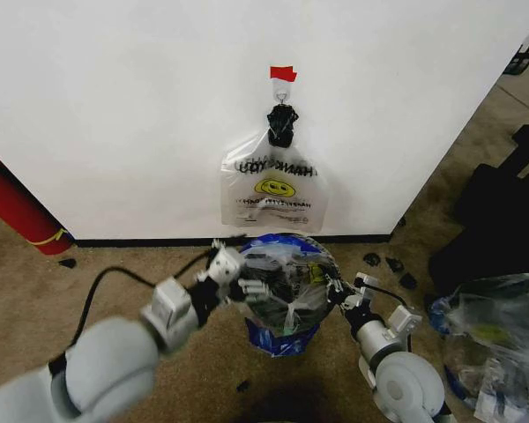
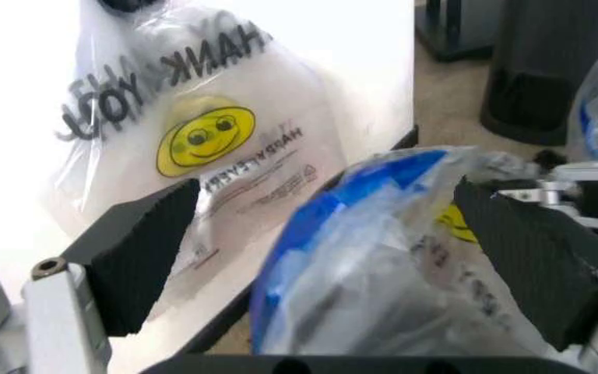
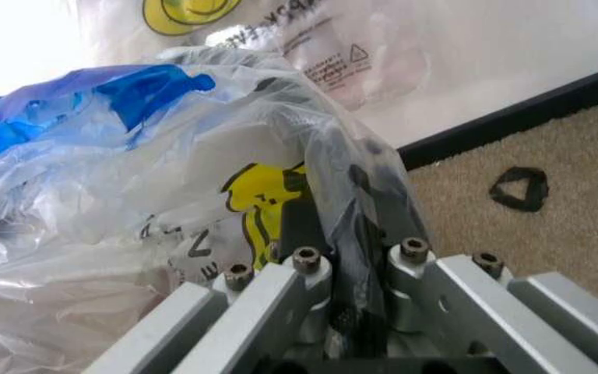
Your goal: Pick up the garbage bag from the wall and place it over the trash bin.
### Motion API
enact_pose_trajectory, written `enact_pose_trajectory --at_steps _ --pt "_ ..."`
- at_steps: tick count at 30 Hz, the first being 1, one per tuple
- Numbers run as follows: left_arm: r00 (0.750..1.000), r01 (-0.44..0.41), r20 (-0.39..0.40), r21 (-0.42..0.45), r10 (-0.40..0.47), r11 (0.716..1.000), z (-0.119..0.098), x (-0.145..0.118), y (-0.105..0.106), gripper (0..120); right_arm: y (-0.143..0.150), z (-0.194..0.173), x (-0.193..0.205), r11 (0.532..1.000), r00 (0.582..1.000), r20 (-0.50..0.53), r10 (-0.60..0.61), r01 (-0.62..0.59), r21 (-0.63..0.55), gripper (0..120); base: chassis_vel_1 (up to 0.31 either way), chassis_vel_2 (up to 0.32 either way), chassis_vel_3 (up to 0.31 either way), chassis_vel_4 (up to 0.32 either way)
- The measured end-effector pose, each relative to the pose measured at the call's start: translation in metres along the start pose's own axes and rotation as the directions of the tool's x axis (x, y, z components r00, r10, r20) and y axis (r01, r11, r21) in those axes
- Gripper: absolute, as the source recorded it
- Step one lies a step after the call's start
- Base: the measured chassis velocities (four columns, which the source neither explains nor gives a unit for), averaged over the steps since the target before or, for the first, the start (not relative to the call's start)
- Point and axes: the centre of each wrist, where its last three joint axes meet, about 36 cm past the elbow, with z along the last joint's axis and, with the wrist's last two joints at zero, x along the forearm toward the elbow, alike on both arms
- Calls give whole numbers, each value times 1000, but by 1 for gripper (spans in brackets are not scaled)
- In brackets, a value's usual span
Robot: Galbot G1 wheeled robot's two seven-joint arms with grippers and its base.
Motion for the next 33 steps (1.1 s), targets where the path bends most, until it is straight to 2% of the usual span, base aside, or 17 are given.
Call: enact_pose_trajectory --at_steps 4,7,10,15,20,23,24,27,31,33 --pt "1000 -7 -8 -8 7 1000 3 -26 12 92 1 3 0 1000 1000 -1 4 -4 23 1 0 0 0 0" --pt "999 -31 -21 -9 30 999 7 -41 11 88 1 3 0 999 1000 -1 11 -10 31 1 0 0 0 0" --pt "999 -44 -32 -8 44 999 11 -48 9 86 1 3 0 999 1000 -1 15 -14 33 1 0 0 0 0" --pt "995 -70 -76 -21 69 997 22 -61 6 74 2 3 1 999 1000 -1 25 -25 29 1 0 0 0 0" --pt "994 -71 -85 -28 68 997 27 -69 4 69 5 4 1 999 1000 1 31 -31 18 1 0 0 0 0" --pt "994 -60 -91 -28 57 998 30 -72 5 56 6 5 1 999 999 1 33 -33 12 1 0 0 0 0" --pt "994 -60 -91 -28 57 998 30 -72 5 56 6 5 1 999 999 1 33 -33 12 1 0 0 0 0" --pt "994 -51 -94 -25 48 998 32 -74 5 46 6 5 2 999 999 0 34 -34 12 1 0 0 0 0" --pt "993 -42 -113 -19 39 999 40 -78 2 26 7 4 1 999 999 5 35 -35 10 1 0 0 0 0" --pt "993 -41 -115 -20 39 999 41 -79 2 25 7 4 1 999 999 5 35 -35 10 1 0 0 0 0"
